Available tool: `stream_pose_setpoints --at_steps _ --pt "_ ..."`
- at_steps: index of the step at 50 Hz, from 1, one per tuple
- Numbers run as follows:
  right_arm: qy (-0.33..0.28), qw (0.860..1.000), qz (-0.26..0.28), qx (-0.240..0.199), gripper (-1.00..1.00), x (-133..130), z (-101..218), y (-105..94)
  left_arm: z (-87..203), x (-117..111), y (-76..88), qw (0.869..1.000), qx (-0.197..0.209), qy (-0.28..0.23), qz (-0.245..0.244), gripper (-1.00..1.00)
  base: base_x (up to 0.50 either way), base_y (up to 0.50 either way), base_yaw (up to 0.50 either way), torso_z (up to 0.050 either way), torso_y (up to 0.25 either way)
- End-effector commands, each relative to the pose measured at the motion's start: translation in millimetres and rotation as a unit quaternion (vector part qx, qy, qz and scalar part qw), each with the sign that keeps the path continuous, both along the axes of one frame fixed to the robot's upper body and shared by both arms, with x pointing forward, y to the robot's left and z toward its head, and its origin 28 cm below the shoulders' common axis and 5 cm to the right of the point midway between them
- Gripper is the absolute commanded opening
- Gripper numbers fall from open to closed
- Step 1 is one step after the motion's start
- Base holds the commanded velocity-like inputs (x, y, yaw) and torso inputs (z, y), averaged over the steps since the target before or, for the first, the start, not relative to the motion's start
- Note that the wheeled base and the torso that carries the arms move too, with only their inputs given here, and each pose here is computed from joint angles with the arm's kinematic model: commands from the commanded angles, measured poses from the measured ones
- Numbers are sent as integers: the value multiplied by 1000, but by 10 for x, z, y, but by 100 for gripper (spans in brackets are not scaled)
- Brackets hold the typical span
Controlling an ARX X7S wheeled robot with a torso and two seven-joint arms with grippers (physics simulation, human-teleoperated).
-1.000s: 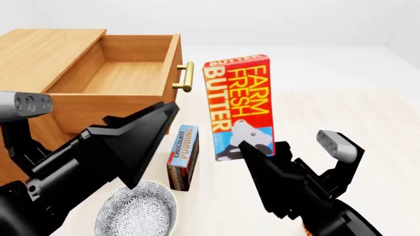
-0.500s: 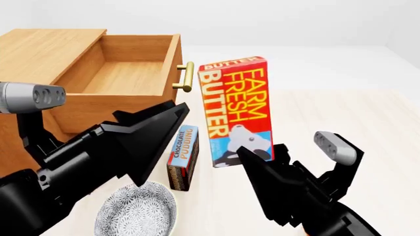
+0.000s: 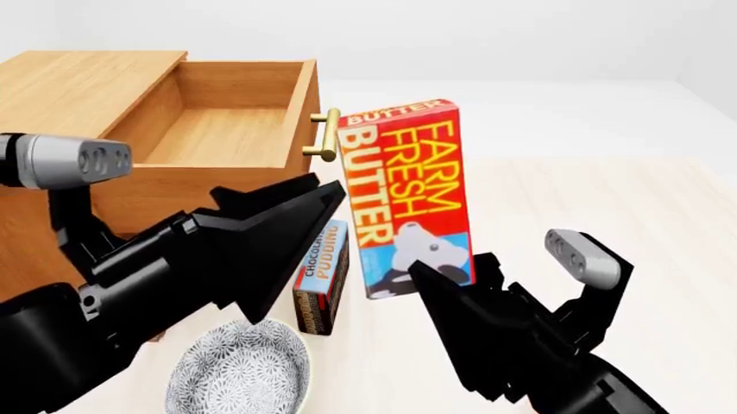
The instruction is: Put the butter at the front in the top drawer of the cabinet and close it.
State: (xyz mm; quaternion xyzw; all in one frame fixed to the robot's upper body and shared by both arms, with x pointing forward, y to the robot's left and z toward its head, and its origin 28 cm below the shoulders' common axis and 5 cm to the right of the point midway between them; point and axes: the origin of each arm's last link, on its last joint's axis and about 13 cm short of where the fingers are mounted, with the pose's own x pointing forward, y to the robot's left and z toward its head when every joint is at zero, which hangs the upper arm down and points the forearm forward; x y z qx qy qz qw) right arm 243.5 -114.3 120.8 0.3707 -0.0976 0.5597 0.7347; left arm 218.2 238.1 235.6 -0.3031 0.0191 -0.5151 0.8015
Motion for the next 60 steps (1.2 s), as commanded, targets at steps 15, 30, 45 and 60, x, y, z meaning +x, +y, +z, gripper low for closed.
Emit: stream_pose_setpoints --at_steps 15,30,45,60 --pt "-23 999 18 14 -100 -20 81 20 17 81 -54 1000 17 -4 -13 100 0 0 0 1 1" --pt "-25 999 24 13 -100 -33 92 28 7 111 -75 1000 22 -2 -18 100 0 0 0 0 1" --pt "-26 999 28 10 -100 -35 107 40 -6 109 -128 999 24 1 -35 100 0 0 0 1 1" --pt "-25 999 31 7 -100 -32 98 42 -7 91 -146 999 25 -1 -44 100 0 0 0 0 1"
